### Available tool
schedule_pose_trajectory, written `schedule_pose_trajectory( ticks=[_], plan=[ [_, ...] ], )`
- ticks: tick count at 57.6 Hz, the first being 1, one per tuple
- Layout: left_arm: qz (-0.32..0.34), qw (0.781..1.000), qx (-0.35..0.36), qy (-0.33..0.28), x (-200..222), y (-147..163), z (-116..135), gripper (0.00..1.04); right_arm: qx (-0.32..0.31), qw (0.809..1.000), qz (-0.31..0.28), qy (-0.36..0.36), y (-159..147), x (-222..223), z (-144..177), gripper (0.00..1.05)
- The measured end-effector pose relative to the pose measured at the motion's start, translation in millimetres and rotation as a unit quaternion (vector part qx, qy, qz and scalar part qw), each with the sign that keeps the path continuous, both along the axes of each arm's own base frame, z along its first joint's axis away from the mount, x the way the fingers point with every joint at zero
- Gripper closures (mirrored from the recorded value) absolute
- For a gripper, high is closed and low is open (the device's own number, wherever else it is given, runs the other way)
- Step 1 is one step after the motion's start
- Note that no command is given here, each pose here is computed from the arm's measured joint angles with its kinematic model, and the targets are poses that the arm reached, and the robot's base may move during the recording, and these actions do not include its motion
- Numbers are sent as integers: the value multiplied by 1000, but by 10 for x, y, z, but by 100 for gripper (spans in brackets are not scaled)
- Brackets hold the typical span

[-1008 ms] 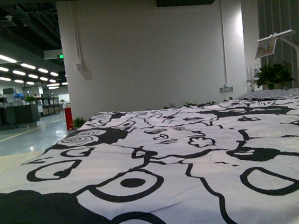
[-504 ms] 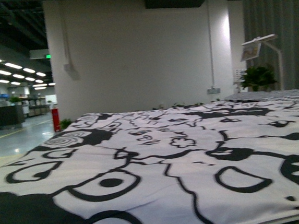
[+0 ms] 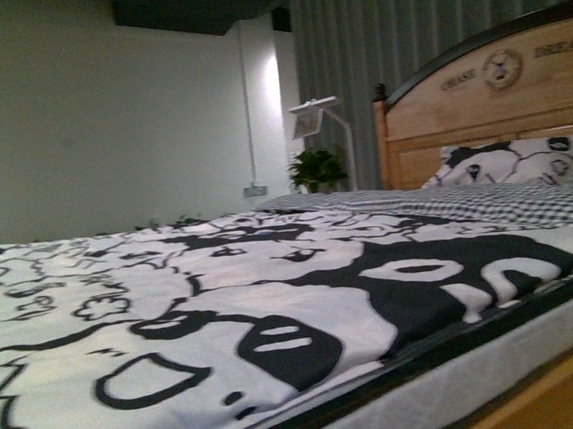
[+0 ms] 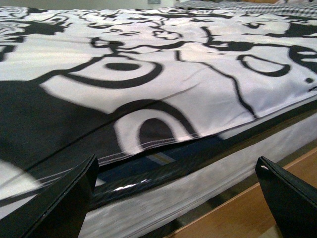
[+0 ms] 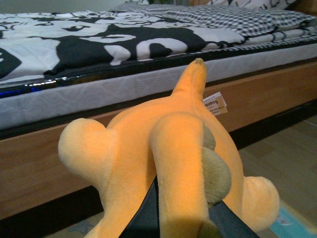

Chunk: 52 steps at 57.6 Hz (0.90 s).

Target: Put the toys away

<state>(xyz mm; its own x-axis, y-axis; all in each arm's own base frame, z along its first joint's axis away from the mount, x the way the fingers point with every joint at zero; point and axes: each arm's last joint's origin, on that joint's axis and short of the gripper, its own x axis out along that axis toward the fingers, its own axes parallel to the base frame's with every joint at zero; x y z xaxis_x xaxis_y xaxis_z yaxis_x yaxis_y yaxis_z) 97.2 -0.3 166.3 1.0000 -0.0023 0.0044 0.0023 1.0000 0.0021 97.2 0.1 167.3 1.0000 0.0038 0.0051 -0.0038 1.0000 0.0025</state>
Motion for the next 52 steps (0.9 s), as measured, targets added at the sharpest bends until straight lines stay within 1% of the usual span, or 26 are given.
schedule_pose_trajectory(
  ticks=[52],
  plan=[
    [-1, 1000, 0, 0, 0, 0, 0, 6, 0, 1000, -3, 0, -2, 0, 1, 98]
  ],
)
